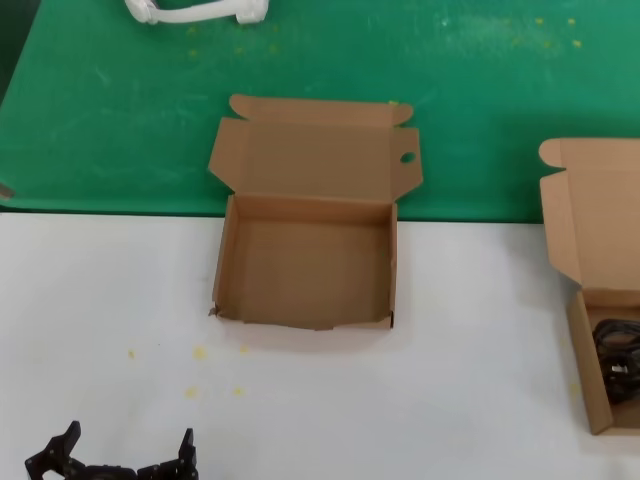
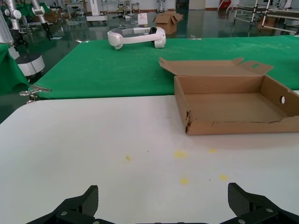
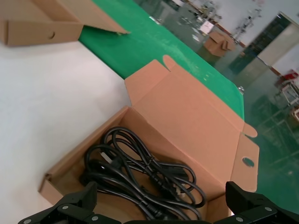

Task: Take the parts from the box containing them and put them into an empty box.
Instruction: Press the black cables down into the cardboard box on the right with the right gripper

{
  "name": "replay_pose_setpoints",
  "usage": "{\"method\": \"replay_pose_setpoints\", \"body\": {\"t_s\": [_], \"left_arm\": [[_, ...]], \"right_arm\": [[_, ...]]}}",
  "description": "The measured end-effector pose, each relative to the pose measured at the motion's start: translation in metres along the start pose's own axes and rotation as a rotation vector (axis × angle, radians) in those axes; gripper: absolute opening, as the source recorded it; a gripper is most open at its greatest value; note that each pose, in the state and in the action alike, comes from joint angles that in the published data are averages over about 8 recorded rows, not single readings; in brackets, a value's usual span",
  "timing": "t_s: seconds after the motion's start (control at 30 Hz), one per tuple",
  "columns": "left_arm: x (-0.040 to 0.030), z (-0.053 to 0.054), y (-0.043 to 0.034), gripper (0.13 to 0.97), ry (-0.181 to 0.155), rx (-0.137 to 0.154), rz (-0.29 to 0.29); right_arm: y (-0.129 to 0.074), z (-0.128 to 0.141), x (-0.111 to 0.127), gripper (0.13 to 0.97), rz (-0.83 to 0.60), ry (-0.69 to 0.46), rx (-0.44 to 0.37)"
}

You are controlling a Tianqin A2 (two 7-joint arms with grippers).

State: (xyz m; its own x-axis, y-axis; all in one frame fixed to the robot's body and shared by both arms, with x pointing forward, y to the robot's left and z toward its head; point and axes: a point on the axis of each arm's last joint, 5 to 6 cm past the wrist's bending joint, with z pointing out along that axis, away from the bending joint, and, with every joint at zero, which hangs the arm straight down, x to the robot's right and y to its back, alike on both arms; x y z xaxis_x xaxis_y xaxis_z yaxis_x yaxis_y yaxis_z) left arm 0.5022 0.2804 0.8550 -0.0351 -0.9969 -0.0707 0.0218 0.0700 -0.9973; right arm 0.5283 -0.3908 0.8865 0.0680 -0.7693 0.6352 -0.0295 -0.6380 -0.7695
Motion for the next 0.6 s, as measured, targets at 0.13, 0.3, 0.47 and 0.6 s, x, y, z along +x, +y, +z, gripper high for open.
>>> {"method": "replay_pose_setpoints", "body": {"t_s": [0.13,0.3,0.47,0.6], "left_arm": [[0.0000,0.000,0.0000,0.966,0.000,0.000,0.000],[0.0000,0.000,0.0000,0.966,0.000,0.000,0.000],[0.0000,0.000,0.0000,0.966,0.000,0.000,0.000],[0.0000,0.000,0.0000,0.966,0.000,0.000,0.000]], "right_arm": [[0.000,0.006,0.010,0.966,-0.073,-0.023,-0.005],[-0.001,0.014,0.023,0.966,-0.161,-0.053,-0.015],[-0.002,0.021,0.034,0.966,-0.251,-0.081,-0.031],[-0.006,0.028,0.044,0.966,-0.315,-0.096,-0.041]]}}
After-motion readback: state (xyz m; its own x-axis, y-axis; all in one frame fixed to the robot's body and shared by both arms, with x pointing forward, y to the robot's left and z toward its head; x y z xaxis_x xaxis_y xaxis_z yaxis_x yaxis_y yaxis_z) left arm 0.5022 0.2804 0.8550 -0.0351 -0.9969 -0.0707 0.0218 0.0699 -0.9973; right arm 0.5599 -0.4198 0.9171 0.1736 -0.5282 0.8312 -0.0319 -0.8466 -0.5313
